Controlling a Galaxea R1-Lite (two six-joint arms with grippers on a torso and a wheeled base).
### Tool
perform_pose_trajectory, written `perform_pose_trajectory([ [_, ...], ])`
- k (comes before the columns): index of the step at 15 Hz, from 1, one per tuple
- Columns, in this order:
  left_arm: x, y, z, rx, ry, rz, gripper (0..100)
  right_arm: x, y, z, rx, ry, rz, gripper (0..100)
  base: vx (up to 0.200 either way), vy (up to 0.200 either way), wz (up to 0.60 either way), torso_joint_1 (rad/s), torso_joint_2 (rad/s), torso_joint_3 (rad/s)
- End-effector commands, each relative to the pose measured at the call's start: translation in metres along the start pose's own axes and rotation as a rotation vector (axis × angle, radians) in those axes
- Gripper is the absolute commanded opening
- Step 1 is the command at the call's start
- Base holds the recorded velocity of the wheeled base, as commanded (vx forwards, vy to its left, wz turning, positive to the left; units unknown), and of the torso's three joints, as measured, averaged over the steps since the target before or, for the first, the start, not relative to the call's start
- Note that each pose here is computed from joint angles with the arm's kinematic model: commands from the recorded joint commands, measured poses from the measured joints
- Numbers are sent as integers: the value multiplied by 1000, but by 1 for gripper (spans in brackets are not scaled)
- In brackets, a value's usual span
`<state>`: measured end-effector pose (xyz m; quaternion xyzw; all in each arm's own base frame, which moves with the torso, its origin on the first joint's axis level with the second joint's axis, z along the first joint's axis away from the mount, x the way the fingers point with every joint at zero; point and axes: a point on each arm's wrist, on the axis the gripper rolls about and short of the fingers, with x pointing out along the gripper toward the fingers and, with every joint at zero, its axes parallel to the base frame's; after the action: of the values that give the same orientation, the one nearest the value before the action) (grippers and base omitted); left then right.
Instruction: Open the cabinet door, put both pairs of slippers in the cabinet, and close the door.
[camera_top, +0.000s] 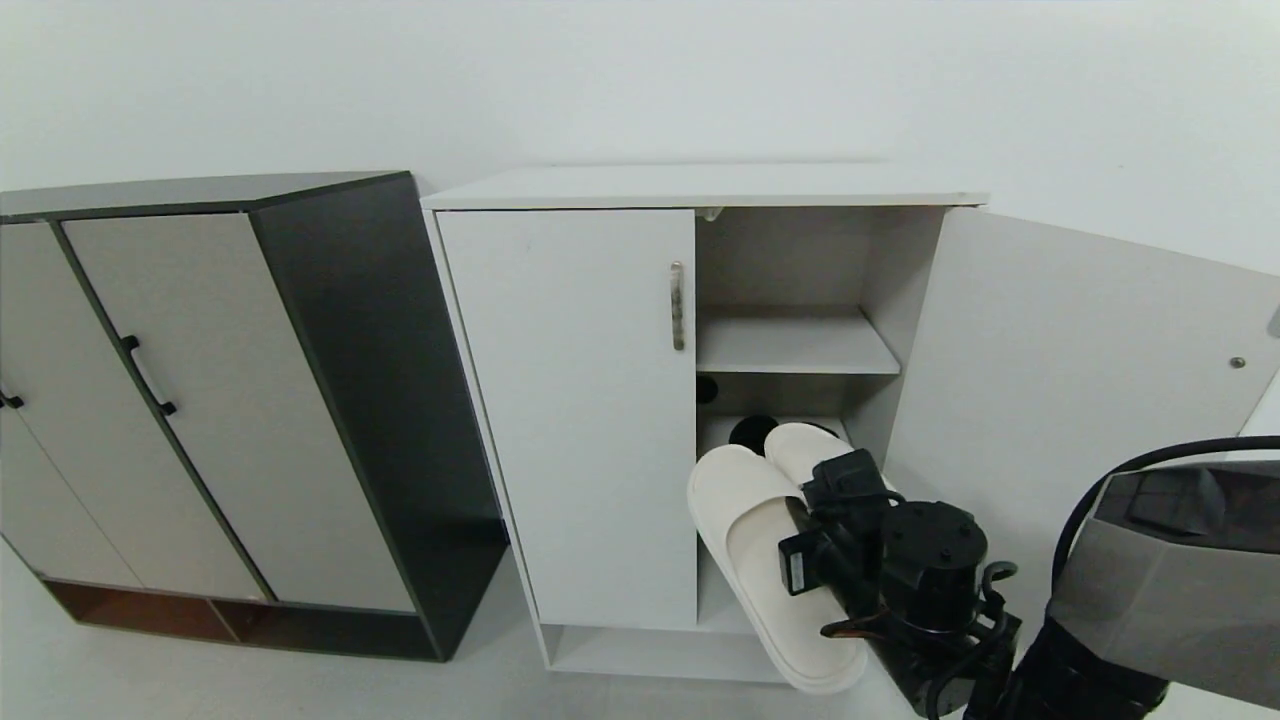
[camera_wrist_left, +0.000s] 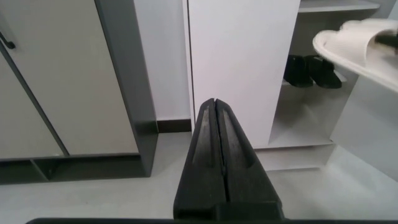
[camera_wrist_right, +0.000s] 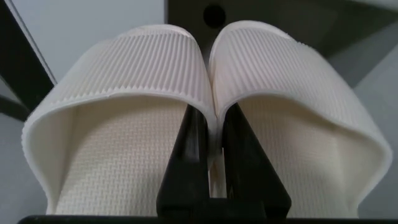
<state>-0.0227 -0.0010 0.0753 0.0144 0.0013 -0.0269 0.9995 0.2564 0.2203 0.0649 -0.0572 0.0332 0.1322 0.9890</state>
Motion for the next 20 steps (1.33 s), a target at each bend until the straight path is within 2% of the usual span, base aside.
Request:
perform_pose_trajectory([
  [1, 0, 0, 0, -1, 0, 0, 0, 6, -7, -19, -69, 40, -36, 0, 0, 0, 0, -12, 56, 61],
  [2, 0, 0, 0, -1, 0, 0, 0, 10, -14, -21, -77, 53, -73, 0, 0, 0, 0, 0, 0, 0],
  [5, 0, 0, 0, -6, 0, 2, 0, 15, -12, -21, -90, 109, -76, 0, 0, 0, 0, -1, 6, 20],
  [7, 0, 0, 0, 3, 0, 2, 0, 6, -7, 6, 3, 215, -70, 0, 0, 0, 0, 0, 0, 0],
  [8, 0, 0, 0, 5, 0, 2, 0, 3, -4, 25, 37, 270, -123, 0, 0, 0, 0, 0, 0, 0],
  [9, 0, 0, 0, 3, 0, 2, 0, 2, -1, 37, 52, 288, -178, 0, 0, 0, 0, 0, 0, 0],
  [11, 0, 0, 0, 2, 0, 5, 0, 7, 13, 69, 122, 247, -300, 0, 0, 0, 0, 0, 0, 0],
  [13, 0, 0, 0, 2, 0, 2, 0, 6, 18, 91, 152, 196, -301, 0, 0, 0, 0, 0, 0, 0],
  [14, 0, 0, 0, 2, 1, 2, 0, 9, 18, 111, 184, 146, -303, 0, 0, 0, 0, 0, 0, 0],
  [16, 0, 0, 0, 2, 0, 2, 0, 8, 15, 135, 193, 109, -306, 0, 0, 0, 0, 0, 0, 0],
  [18, 0, 0, 0, 2, 0, 2, 0, 4, 13, 144, 178, 127, -307, 0, 0, 0, 0, 0, 0, 0],
  [20, 0, 0, 0, 2, 0, 2, 0, 5, 12, 139, 166, 141, -316, 0, 0, 0, 0, 0, 0, 0],
])
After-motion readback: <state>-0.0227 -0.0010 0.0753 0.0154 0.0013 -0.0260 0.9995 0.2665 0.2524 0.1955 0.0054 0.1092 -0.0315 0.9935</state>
